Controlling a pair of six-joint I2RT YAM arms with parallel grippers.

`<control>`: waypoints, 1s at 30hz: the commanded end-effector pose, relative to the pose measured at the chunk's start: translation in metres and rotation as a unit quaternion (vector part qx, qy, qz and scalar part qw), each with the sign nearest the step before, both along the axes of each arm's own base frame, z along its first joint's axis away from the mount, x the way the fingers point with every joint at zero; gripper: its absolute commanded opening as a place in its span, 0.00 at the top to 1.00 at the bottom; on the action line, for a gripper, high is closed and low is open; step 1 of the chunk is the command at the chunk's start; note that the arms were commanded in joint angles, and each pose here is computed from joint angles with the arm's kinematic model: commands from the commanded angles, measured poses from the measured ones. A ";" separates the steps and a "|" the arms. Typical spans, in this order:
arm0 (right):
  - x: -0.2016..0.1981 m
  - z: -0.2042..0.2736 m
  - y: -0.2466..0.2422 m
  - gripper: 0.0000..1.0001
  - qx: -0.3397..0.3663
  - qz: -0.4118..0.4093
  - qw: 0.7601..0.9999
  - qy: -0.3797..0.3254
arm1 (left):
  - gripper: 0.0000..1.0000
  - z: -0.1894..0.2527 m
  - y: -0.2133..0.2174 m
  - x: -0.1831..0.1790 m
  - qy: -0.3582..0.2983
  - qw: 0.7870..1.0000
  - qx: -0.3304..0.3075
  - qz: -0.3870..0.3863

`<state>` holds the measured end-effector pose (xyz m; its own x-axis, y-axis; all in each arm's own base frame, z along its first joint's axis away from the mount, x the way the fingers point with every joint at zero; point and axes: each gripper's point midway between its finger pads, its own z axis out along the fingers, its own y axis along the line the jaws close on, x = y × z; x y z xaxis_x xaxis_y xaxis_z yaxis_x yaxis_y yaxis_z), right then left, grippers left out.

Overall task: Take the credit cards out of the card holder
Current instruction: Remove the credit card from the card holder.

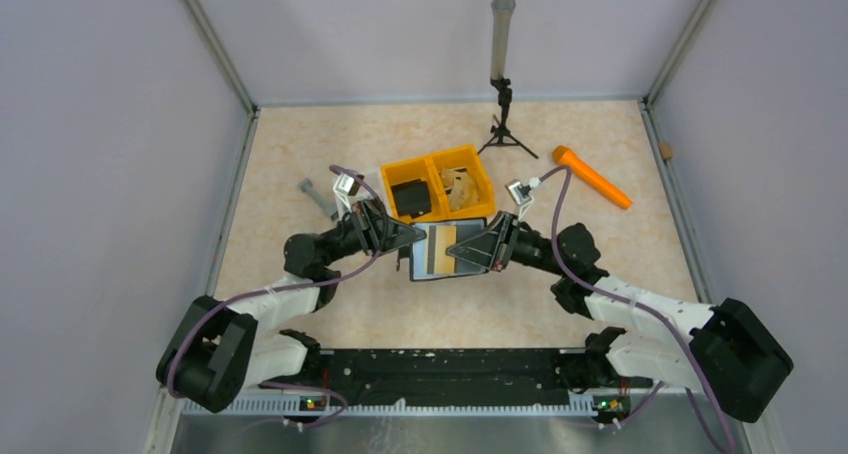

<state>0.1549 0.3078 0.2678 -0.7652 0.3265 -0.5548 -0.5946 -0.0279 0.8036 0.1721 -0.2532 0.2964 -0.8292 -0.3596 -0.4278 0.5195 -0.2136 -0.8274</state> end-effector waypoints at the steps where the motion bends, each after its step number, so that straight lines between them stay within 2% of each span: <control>1: -0.003 0.023 -0.005 0.99 0.032 -0.001 0.999 -0.029 | 1.00 0.012 0.004 -0.009 -0.046 0.999 -0.018 0.004; 13: 0.010 -0.013 -0.033 1.00 -0.039 -0.076 0.996 -0.011 | 1.00 0.003 0.024 0.007 -0.040 0.998 0.026 0.046; 19: 0.024 -0.021 -0.045 1.00 -0.077 -0.118 0.990 -0.003 | 1.00 -0.007 0.029 0.017 -0.051 0.993 0.078 0.072; 22: 0.042 -0.024 -0.055 1.00 -0.077 -0.180 0.980 0.028 | 1.00 -0.023 0.035 0.035 -0.044 0.979 0.151 0.127; 23: 0.048 -0.025 -0.059 1.00 -0.068 -0.200 0.976 0.044 | 1.00 -0.036 0.039 0.041 -0.011 0.971 0.188 0.146; 25: 0.060 -0.026 -0.064 1.00 -0.039 -0.233 0.969 0.079 | 1.00 -0.042 0.050 0.050 -0.014 0.953 0.235 0.192; 30: 0.098 -0.028 -0.073 1.00 0.000 -0.311 0.939 0.147 | 1.00 -0.045 0.065 0.057 -0.017 0.926 0.295 0.236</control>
